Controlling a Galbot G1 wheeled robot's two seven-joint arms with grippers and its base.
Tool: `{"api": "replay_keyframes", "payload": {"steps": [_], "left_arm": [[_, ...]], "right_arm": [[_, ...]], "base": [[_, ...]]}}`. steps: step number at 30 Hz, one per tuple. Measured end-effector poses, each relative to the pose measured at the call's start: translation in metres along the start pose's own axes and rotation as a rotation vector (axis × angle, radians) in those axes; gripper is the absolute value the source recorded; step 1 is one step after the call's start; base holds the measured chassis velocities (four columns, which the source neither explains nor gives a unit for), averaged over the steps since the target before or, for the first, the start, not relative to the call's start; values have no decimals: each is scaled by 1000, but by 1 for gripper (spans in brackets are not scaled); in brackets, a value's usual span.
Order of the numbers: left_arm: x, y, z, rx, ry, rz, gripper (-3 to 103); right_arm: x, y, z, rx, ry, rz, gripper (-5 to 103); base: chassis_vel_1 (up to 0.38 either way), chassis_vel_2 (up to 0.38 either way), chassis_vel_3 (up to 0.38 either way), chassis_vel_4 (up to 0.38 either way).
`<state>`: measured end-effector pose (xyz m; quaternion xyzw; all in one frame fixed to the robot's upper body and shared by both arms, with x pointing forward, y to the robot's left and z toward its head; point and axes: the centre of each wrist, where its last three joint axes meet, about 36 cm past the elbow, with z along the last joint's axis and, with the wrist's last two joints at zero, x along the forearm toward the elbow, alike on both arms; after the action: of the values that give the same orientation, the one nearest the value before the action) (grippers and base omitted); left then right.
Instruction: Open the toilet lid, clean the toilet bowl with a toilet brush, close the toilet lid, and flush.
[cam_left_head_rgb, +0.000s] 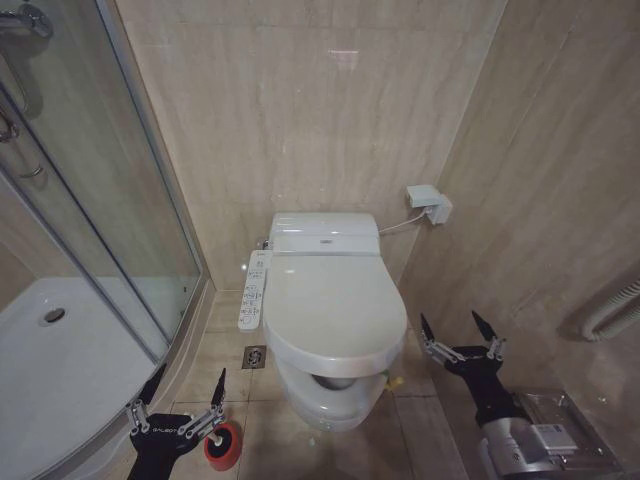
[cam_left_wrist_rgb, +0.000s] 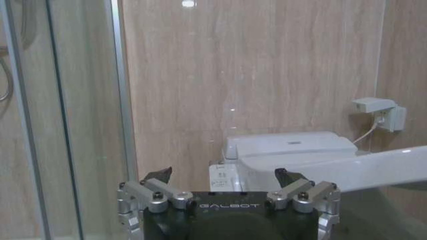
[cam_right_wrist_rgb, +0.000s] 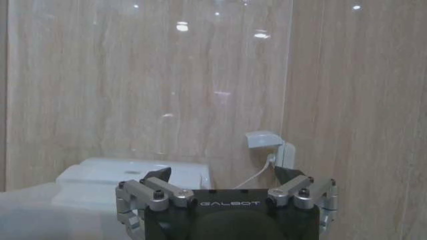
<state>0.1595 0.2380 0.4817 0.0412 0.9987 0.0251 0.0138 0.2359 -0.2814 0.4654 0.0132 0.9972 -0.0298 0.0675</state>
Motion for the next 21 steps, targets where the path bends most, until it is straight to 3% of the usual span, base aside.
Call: {"api": "replay_keyframes", "payload": {"steps": [3, 6, 12, 16, 21], "left_arm": [[0, 0, 0, 0, 0, 0, 100], [0, 0, 0, 0, 0, 0, 100], [0, 0, 0, 0, 0, 0, 100], [0, 0, 0, 0, 0, 0, 100], [0, 0, 0, 0, 0, 0, 100]], "right_arm": [[4, -6, 5, -30, 9, -40, 100], [3, -39, 17, -59, 4, -192, 100], [-8, -81, 17, -75, -30, -321, 100], [-4, -85, 21, -105, -18, -277, 100], [10, -72, 28, -137, 3, -163, 100]], "base": [[0, 0, 0, 0], [0, 0, 0, 0], [0, 0, 0, 0], [0, 0, 0, 0], [0, 0, 0, 0]]}}
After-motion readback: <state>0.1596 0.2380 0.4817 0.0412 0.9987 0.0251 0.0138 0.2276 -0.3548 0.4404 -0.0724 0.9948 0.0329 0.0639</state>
